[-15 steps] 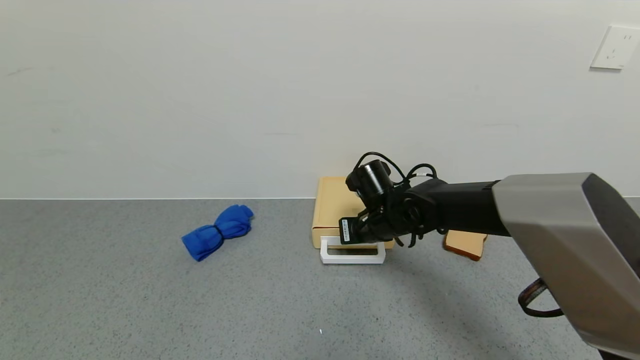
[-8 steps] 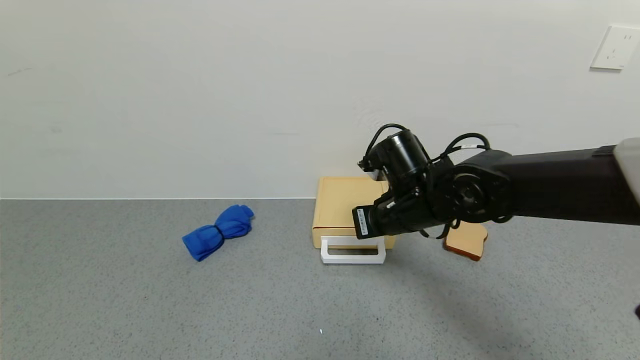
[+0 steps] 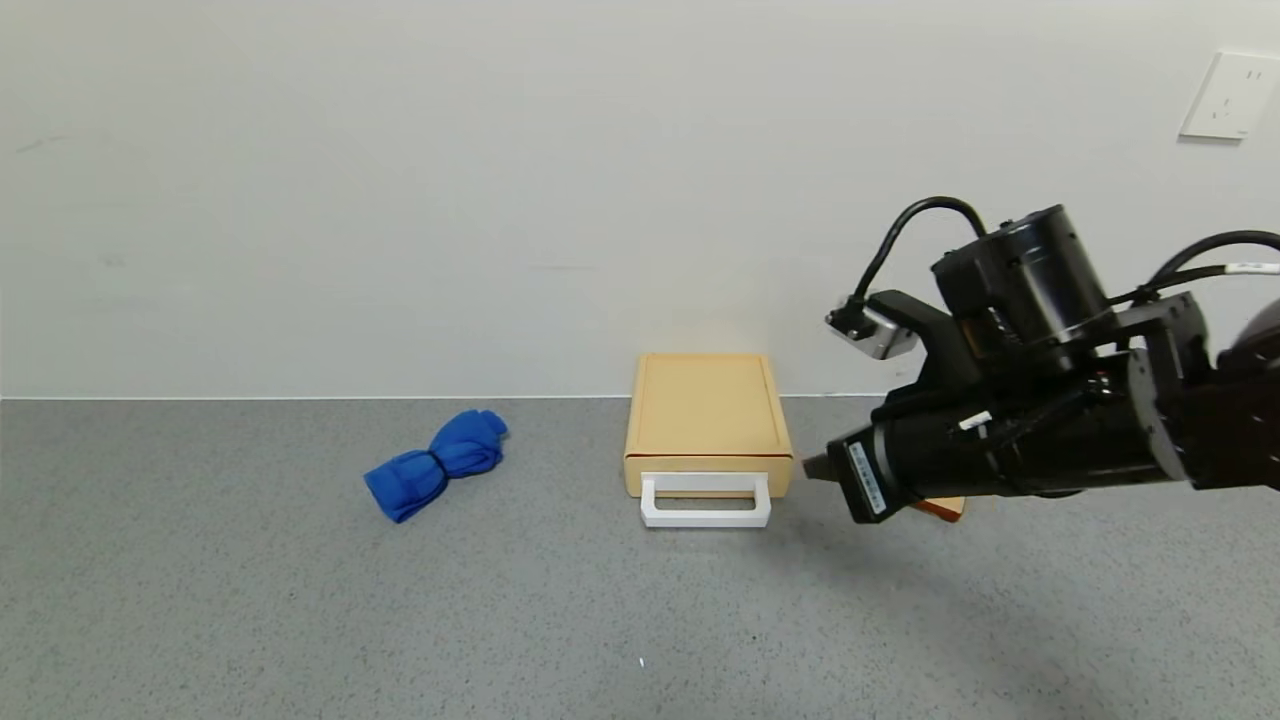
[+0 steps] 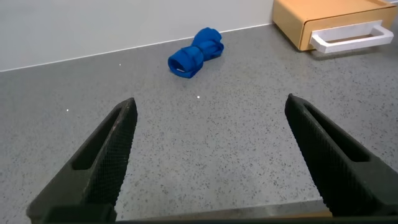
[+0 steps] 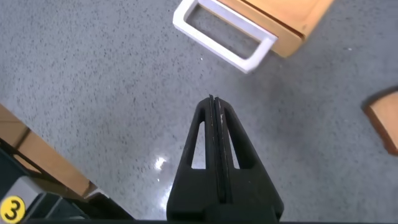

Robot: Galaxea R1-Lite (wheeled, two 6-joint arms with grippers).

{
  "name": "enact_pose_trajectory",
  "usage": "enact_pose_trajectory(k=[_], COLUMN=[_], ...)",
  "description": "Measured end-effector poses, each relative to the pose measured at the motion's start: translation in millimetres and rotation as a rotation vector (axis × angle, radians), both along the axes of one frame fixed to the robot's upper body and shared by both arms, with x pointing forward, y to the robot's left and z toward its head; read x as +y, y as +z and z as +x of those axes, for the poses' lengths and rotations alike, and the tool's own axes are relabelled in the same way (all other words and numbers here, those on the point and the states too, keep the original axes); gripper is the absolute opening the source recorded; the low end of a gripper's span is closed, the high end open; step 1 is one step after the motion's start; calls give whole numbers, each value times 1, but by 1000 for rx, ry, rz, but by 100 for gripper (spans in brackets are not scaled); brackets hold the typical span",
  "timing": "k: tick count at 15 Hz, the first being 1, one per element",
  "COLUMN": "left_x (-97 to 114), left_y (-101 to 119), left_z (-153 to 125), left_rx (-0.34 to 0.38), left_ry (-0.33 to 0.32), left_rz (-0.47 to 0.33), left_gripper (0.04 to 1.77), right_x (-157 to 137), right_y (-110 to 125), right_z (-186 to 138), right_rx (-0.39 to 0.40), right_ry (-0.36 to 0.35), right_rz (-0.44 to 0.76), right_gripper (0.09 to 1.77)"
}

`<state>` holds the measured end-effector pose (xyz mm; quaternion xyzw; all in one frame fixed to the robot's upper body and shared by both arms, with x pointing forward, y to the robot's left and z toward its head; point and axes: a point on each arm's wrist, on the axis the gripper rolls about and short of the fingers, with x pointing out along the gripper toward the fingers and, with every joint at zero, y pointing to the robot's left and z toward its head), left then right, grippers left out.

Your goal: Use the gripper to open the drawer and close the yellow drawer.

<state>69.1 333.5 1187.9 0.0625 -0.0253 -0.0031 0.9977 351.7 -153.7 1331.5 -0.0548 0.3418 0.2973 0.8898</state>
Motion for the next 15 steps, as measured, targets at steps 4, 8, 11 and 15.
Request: enact_pose_trajectory(k=[4, 8, 11, 15], left_x=[0, 0, 0, 0], left_y=[0, 0, 0, 0], left_z=[0, 0, 0, 0], left_rx=[1, 0, 0, 0], left_ry=[0, 0, 0, 0], left_rz=[0, 0, 0, 0], left_gripper=[172, 172, 172, 172], right_x=[-25, -42, -56, -82], right_y=[3, 1, 1, -1], right_z=[-25, -39, -51, -70], right_rx=[-42, -86, -124, -144], right_ry=[8, -14, -34, -94], right_rz=[50, 84, 109, 115], right_gripper=[74, 112, 131, 147])
